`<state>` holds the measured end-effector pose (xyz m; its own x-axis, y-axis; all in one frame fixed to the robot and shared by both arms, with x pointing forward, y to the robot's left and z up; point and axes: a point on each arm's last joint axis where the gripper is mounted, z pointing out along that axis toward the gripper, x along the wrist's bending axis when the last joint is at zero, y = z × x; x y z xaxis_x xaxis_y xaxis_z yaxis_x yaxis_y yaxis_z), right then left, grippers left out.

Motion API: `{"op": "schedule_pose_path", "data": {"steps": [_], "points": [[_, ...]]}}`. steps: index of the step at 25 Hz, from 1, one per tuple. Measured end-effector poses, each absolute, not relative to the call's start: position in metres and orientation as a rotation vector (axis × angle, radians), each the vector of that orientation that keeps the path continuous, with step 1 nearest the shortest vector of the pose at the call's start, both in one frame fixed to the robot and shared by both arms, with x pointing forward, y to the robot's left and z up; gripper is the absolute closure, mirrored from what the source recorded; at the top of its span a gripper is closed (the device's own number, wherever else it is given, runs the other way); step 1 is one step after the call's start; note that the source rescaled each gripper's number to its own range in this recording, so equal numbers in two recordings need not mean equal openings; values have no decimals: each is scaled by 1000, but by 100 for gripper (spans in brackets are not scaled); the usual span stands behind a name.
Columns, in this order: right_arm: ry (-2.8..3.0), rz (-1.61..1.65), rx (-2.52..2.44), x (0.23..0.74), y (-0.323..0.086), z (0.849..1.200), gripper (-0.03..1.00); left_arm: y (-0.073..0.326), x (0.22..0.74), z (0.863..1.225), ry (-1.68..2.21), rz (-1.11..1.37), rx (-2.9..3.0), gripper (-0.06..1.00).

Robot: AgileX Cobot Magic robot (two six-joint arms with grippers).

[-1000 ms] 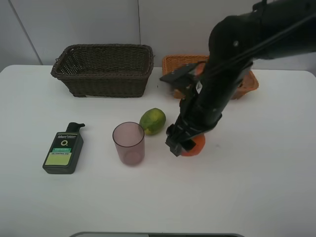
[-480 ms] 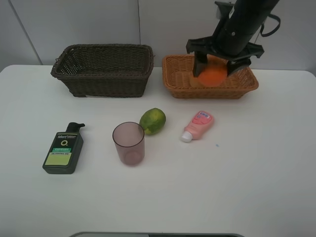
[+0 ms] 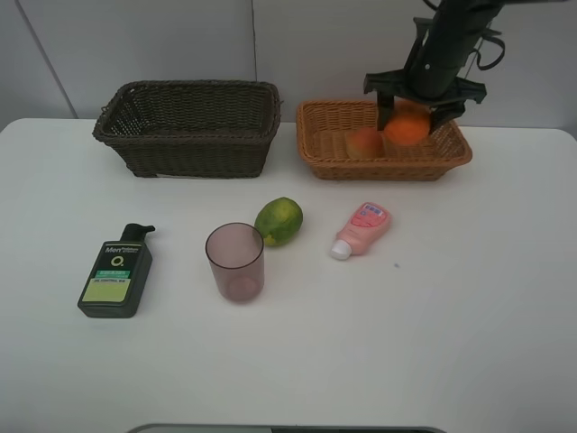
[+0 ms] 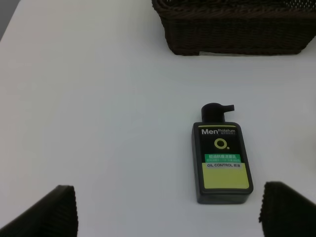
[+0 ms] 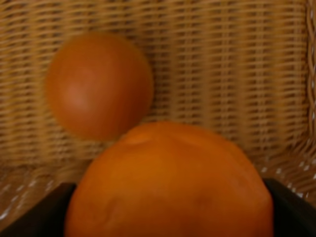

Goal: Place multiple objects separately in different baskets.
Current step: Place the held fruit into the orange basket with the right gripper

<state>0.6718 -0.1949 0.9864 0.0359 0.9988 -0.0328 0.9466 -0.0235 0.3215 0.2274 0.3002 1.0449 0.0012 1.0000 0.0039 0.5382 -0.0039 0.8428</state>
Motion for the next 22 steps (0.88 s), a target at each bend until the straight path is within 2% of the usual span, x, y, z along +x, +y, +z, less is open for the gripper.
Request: {"op": "schedule_pose_path", "data": {"steps": [7,14,16,19,22], "points": [[1964,294,2042,691,-209,958,51,300,227,1045,1612,888,1618,-1],[1953,317,1975,696,-210,958,51,300,227,1045,1612,888,1618,-1],[1954,314,1971,696,-211,958,44,300,227,1045,1612,888,1618,-1],[1952,322,1966,697,-211,958,26,300,227,1045,1612,888,1618,-1],[1952,322,1966,697,-211,958,21,300,227,1045,1612,888,1618,-1]]}}
